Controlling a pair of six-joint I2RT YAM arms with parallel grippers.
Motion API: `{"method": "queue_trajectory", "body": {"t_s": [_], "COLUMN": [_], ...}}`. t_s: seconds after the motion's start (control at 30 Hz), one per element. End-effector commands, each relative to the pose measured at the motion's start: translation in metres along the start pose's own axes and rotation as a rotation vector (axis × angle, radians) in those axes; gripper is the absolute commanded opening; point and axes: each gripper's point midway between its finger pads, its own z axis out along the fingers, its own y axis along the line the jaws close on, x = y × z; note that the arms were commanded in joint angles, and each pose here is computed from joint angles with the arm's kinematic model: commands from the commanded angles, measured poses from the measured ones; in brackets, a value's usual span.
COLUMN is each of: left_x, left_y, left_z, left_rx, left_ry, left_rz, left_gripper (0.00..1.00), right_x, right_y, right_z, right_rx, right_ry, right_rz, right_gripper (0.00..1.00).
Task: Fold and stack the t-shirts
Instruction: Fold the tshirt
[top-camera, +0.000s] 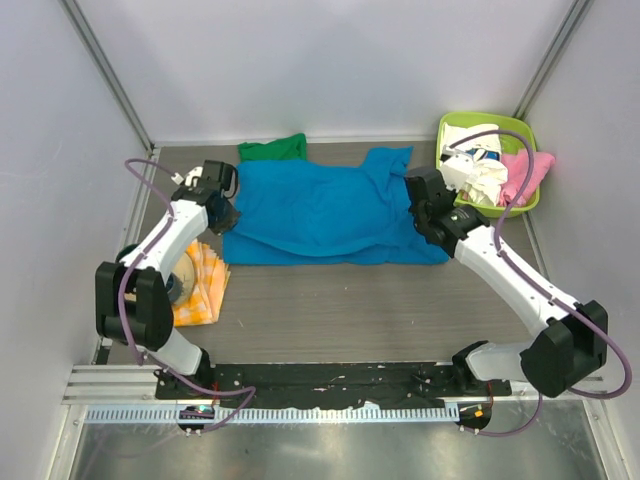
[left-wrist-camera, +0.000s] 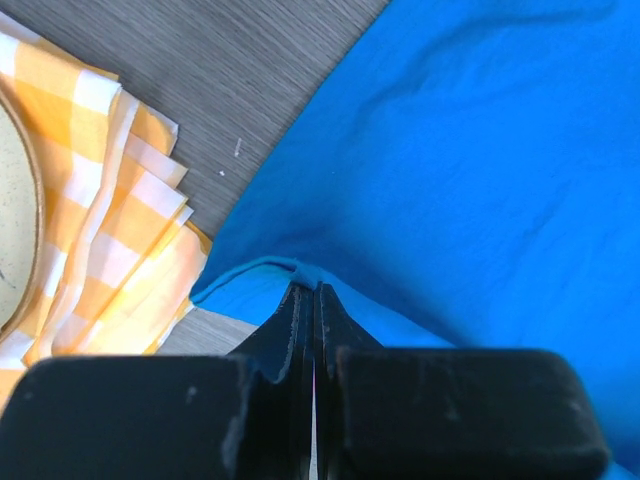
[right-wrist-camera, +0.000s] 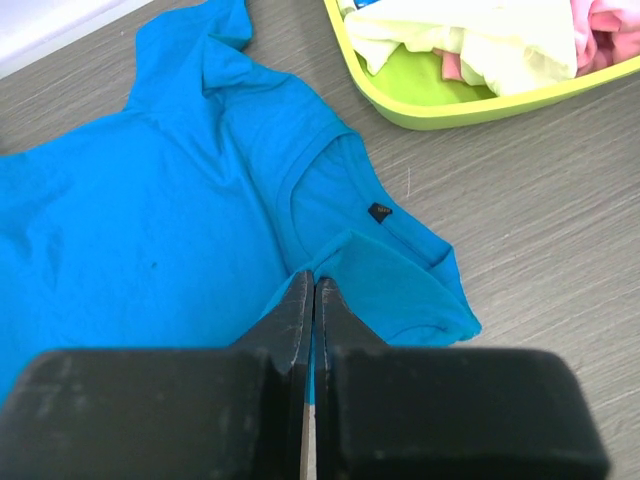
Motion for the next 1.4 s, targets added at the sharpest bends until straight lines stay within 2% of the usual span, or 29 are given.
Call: {"method": "queue_trajectory", "body": {"t_s": [0.0,0.47,0.77,1.03,1.07,1.1,1.13,1.17,1.2,1.23,1.37], "left_x": [-0.018,-0.025,-0.021,-0.030,-0.027,-0.026,-0.023,-0.022,-0.018,-0.015,-0.012], "left_y": [-0.021,-0.040,-0.020,-0.009,-0.008,-0.008,-0.006,-0.006,-0.004,-0.003,-0.006], "left_z": [0.004,0.037,0.079,0.105,0.110,0.111,0.114,0.113,0.114,0.113,0.086], "left_rx": [0.047,0.005,-0.096,-0.108,-0.117,-0.119,-0.125,-0.125,-0.128,-0.126,-0.061], "left_ry": [-0.032,-0.019,-0.017,0.009,0.022,0.024,0.030,0.032,0.041,0.043,0.005], "left_rz": [-0.014,-0.025,-0.042,-0.108,-0.107,-0.113,-0.118,-0.125,-0.137,-0.142,-0.168], "left_gripper": [0.00,0.00,0.00,0.01,0.18,0.32,0.49,0.87,1.00,1.00,1.00], "right_x": [-0.032,-0.007,0.023,0.019,0.021,0.018,0.017,0.016,0.013,0.012,-0.008], "right_y": [0.015,0.056,0.072,0.084,0.082,0.082,0.078,0.078,0.077,0.077,0.068], "right_z": [0.006,0.073,0.130,0.159,0.163,0.164,0.167,0.168,0.167,0.164,0.136], "right_rx": [-0.026,-0.031,0.011,0.021,0.036,0.042,0.061,0.067,0.068,0.065,0.028], "right_ry": [-0.064,0.027,0.083,0.067,0.066,0.058,0.048,0.045,0.039,0.037,-0.017], "right_rz": [0.047,0.008,-0.034,-0.035,-0.039,-0.039,-0.039,-0.040,-0.037,-0.035,0.015], "right_gripper": [0.01,0.01,0.01,0.01,0.01,0.12,0.30,0.50,0.90,0.96,0.97]}}
